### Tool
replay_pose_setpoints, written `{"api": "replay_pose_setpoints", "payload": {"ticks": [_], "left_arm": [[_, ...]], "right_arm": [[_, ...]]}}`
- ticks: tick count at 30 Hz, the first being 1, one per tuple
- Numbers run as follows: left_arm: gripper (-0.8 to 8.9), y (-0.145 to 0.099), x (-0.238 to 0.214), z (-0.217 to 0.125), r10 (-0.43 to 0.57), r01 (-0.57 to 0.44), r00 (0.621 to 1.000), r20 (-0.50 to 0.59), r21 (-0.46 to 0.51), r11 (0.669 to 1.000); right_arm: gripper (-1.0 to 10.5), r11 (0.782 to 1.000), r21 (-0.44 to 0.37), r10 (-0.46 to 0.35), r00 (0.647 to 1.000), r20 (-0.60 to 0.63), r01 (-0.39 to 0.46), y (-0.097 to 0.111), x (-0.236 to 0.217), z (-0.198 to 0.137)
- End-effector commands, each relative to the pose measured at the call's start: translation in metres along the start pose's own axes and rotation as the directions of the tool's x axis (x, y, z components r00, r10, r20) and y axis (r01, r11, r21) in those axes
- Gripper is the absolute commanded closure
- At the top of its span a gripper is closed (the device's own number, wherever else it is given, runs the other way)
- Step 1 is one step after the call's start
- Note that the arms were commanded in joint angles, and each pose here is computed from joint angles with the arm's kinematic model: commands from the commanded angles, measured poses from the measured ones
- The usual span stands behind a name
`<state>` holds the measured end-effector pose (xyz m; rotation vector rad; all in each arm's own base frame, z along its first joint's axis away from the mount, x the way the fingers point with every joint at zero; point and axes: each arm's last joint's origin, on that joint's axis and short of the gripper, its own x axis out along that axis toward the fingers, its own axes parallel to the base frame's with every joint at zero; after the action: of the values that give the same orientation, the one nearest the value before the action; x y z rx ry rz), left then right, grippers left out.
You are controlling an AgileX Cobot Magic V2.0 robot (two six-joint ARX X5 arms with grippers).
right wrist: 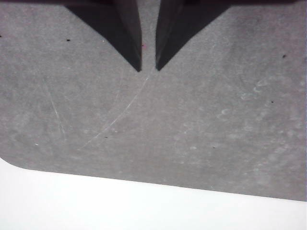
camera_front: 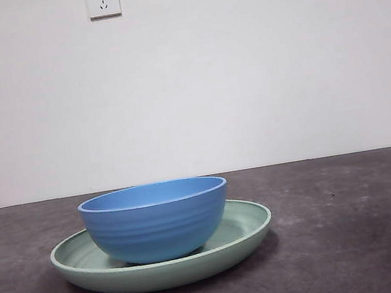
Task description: Pick up the blue bowl, put it on the green plate, put it on desk
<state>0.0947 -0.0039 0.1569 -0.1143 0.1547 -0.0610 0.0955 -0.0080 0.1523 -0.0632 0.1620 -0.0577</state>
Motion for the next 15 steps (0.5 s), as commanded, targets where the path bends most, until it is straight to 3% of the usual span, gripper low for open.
{"api": "replay_pose_setpoints", "payload": {"ticks": [1, 15], "left_arm": [[7.9, 0.0011, 0.002, -0.0072, 0.007, -0.007, 1.0, -0.026, 0.015, 1.0], [7.9, 0.0011, 0.002, -0.0072, 0.007, -0.007, 1.0, -0.026, 0.014, 1.0]], "right_arm": [[9.0, 0.999, 0.037, 0.002, 1.0, -0.009, -0.001, 0.0003, 0.0005, -0.0024], [9.0, 0.999, 0.038, 0.001, 1.0, 0.015, -0.001, 0.0004, 0.0005, -0.0001]]}}
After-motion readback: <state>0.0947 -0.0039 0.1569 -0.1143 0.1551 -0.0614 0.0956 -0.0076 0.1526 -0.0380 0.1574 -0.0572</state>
